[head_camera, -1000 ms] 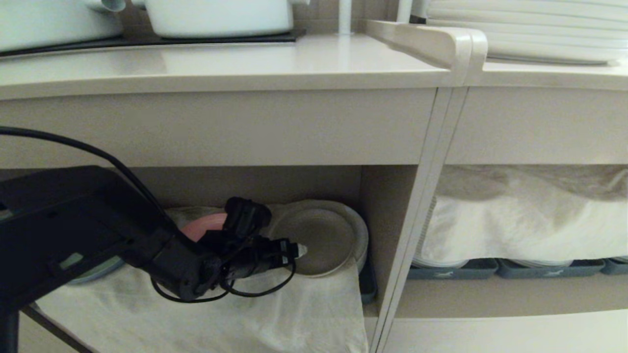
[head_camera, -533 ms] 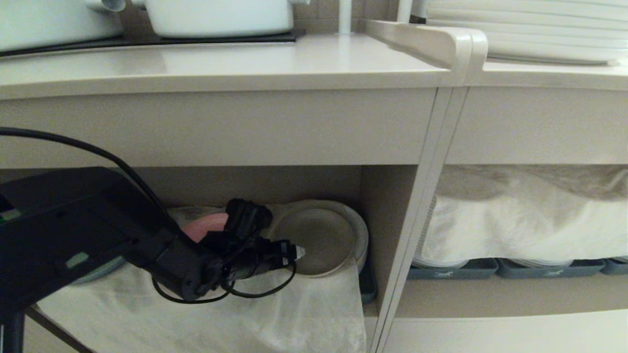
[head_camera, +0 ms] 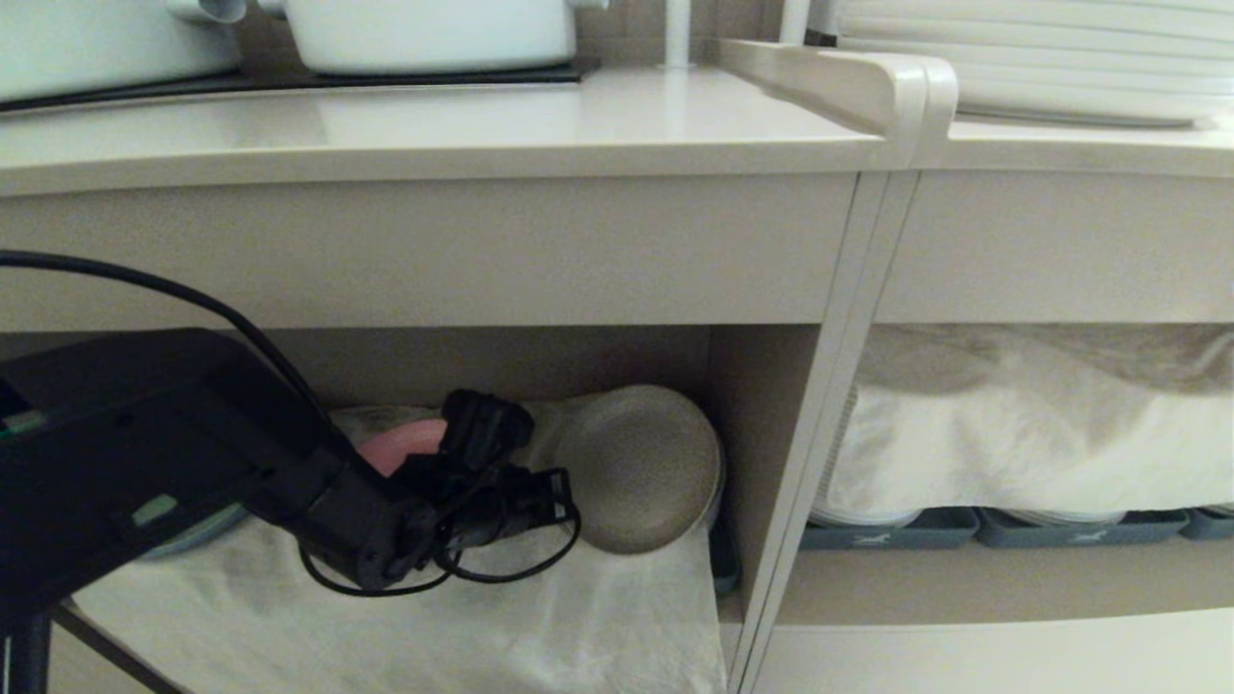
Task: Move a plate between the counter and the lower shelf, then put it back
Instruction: Pick up the plate in the cupboard
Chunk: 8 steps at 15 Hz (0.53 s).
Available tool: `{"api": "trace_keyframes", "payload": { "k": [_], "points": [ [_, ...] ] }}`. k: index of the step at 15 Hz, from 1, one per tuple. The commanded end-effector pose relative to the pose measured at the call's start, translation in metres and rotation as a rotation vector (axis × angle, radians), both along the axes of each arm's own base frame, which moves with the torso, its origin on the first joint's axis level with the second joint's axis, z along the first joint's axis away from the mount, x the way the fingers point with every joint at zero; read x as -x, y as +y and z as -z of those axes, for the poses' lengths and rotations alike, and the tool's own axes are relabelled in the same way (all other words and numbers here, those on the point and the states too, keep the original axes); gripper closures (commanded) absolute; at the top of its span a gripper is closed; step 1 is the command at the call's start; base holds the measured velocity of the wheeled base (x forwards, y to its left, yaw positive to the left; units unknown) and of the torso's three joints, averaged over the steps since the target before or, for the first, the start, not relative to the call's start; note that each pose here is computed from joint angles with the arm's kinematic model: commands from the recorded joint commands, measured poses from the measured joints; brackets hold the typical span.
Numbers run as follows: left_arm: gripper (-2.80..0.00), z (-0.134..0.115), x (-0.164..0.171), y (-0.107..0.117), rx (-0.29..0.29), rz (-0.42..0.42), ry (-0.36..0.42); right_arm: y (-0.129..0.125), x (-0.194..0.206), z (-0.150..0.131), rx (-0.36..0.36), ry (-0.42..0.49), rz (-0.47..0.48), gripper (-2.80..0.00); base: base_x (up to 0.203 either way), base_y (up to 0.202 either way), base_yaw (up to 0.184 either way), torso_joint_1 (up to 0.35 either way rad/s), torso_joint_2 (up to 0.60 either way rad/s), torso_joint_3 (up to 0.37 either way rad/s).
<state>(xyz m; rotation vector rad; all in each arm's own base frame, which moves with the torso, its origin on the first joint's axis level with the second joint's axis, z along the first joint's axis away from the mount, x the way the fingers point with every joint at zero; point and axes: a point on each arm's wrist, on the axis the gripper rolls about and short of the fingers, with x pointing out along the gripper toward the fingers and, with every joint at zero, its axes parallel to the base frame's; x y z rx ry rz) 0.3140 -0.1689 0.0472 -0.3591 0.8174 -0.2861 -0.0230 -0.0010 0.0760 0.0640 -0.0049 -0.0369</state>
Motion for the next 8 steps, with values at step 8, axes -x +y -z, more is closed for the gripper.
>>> {"api": "trace_keyframes", "payload": {
  "k": [8],
  "points": [
    [0.00,0.0017,0.0026,0.0012,-0.010,-0.003,0.012,0.0000,-0.0001,-0.0001,-0.001,0.001,0.000,0.00,0.000,0.000,0.000,0.000,0.00,0.000]
  ]
}}
